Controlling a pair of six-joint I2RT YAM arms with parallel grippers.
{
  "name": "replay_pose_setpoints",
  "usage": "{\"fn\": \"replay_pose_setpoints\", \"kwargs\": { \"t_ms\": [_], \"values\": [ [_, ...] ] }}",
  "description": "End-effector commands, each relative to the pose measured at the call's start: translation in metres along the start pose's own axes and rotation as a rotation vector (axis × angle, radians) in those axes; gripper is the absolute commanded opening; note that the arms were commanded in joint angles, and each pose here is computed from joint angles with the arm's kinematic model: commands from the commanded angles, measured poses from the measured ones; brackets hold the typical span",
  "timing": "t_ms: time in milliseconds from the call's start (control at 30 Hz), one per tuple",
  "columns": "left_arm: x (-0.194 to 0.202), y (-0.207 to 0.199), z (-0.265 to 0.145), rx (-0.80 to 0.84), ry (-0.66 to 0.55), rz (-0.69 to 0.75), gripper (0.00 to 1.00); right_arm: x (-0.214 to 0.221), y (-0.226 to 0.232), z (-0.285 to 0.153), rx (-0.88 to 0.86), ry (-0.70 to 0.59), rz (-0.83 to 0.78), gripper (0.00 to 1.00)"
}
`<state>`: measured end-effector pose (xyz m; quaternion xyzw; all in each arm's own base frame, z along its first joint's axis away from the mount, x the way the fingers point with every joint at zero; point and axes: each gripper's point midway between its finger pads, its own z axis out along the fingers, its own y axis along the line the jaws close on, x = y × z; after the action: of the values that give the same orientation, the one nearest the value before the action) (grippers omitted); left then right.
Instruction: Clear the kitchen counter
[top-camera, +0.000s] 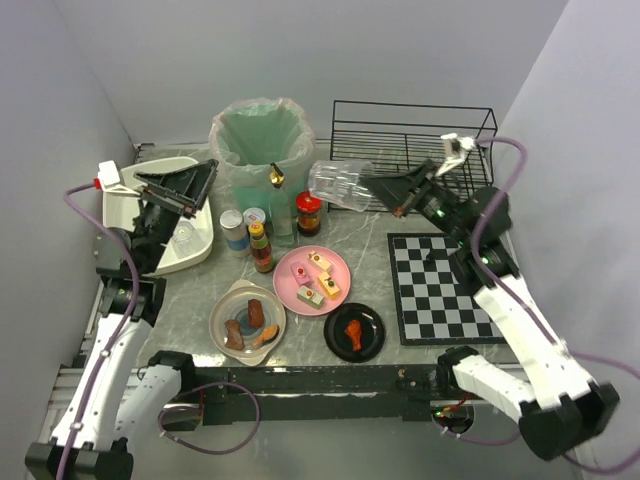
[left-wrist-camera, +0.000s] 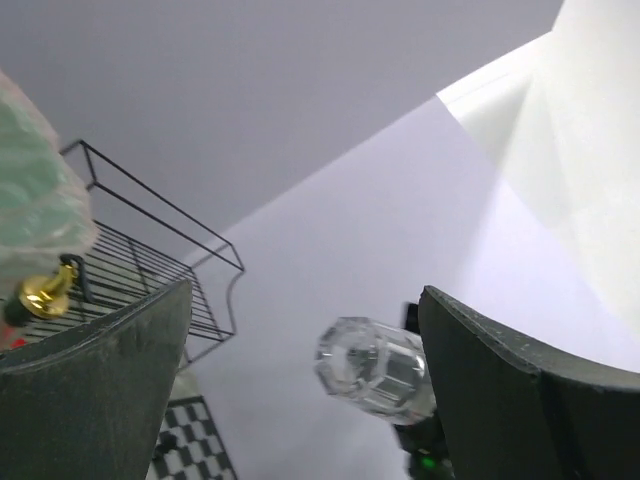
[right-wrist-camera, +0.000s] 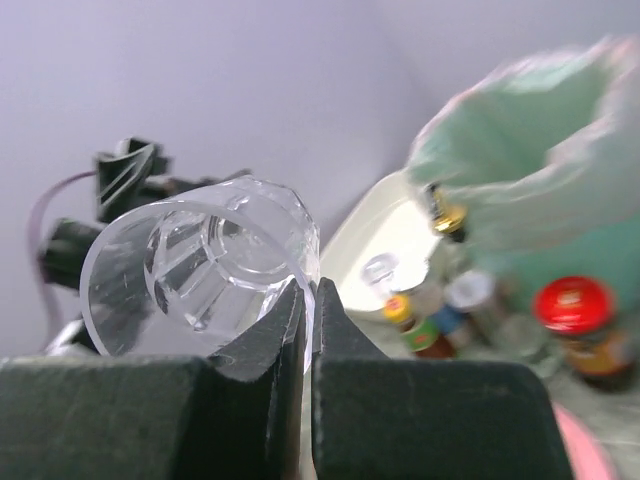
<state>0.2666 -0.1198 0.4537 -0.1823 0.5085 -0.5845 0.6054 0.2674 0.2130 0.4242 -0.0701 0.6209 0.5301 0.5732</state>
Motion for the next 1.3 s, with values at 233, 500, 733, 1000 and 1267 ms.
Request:
{"fn": "replay_pose_setpoints", "kwargs": {
  "t_ms": [233, 500, 733, 1000, 1267],
  "values": [
    [0.051, -0.070, 0.004, 0.304, 0.125, -0.246, 0.99, 0.006, 0.036, 0.026, -0.282, 0.053, 0.154, 0.00],
    [0.076, -0.057, 0.017, 0.278, 0.156, -0.269, 0.99, 0.005, 0.044, 0.019, -0.276, 0.049, 0.126, 0.00],
    [0.100, -0.060, 0.029, 0.282, 0.204, -0.295, 0.99, 0.006, 0.049, 0.018, -0.297, 0.061, 0.132, 0.00],
    [0.122, -0.058, 0.036, 0.285, 0.244, -0.324, 1.00, 0.008, 0.051, 0.014, -0.299, 0.064, 0.129, 0.00],
    [0.134, -0.064, 0.039, 0.331, 0.292, -0.383, 0.99, 0.009, 0.050, 0.014, -0.303, 0.070, 0.137, 0.00]
  ]
}}
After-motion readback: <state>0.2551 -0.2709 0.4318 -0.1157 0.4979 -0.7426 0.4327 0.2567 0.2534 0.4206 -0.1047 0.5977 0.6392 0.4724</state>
